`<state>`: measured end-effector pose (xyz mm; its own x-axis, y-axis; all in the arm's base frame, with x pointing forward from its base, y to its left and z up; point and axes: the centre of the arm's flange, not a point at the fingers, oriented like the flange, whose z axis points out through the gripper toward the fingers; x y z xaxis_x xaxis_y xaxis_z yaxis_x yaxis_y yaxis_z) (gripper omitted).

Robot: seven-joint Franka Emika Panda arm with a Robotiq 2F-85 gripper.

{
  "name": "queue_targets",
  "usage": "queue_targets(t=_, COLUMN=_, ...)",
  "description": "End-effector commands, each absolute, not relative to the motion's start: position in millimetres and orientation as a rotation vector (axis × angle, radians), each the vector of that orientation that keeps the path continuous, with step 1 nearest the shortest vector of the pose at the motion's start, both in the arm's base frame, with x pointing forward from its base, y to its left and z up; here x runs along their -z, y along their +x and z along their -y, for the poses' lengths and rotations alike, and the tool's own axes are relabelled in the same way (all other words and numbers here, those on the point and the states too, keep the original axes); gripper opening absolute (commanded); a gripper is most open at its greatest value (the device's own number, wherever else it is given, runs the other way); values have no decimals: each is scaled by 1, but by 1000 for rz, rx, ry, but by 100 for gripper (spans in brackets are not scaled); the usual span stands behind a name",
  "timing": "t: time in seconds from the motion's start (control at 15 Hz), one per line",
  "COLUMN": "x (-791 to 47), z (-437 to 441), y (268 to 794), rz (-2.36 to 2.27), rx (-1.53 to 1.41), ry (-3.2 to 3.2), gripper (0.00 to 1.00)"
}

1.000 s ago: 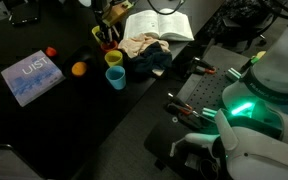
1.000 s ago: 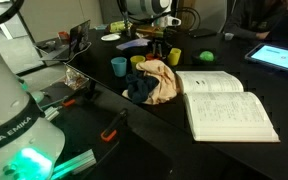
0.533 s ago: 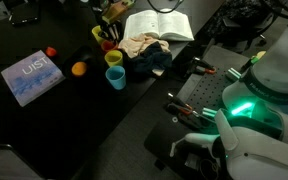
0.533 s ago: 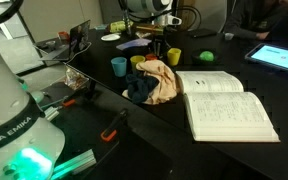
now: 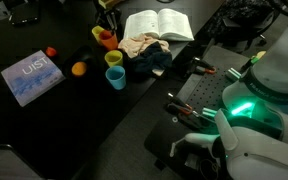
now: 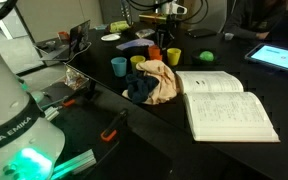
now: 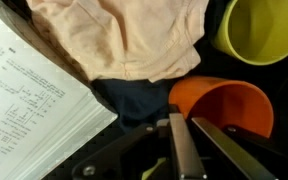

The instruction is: Stack the cups together.

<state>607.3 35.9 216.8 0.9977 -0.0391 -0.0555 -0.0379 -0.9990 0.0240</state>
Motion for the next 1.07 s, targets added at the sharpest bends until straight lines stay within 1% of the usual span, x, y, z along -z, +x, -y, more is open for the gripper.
queue_targets(t=0.0, x=-266, z=-32, y=590, rz=94, rx=85, ry=3193, gripper=4)
queue_targets(t=0.47, x=-298, z=-46, y=538, rz=66, rx=193, ry=3263, gripper=4)
queue_targets(t=0.8, x=-279, z=-63, y=519, rz=19, rx=184, ry=3257, gripper=4)
queue_targets(t=1.0, x=-267, z=-70, y=519, rz=-2, rx=101, ry=3222, gripper=4)
